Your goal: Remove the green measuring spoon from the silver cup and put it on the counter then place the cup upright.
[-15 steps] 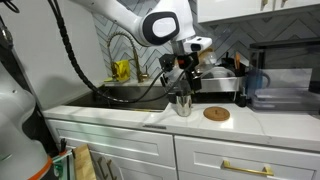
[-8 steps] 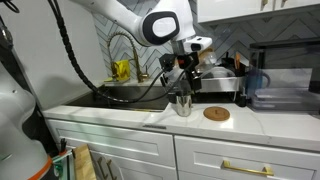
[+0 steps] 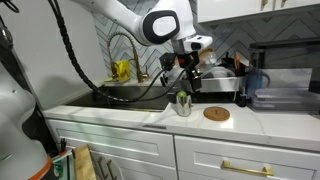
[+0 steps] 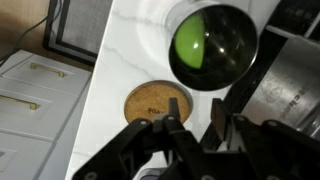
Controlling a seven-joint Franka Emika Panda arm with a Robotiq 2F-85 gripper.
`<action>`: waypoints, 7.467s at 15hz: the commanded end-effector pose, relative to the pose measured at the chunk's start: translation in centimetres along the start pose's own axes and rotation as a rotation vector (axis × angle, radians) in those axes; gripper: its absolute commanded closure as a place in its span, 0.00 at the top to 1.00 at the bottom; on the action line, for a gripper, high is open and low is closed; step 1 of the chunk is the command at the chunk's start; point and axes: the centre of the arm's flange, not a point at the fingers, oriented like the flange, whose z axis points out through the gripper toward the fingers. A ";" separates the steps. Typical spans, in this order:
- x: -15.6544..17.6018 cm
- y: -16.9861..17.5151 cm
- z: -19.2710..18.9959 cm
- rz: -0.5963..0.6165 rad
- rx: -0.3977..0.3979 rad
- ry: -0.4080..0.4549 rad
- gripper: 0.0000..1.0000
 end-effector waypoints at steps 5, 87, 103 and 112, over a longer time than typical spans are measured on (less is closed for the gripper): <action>0.1 0.0 -0.7 0.023 -0.008 0.014 0.41; -4.9 0.2 -2.2 -1.208 0.172 0.004 0.52; -4.7 0.6 -1.3 -1.206 0.187 -0.018 0.33; -4.7 1.3 -1.8 -1.196 0.185 -0.013 0.34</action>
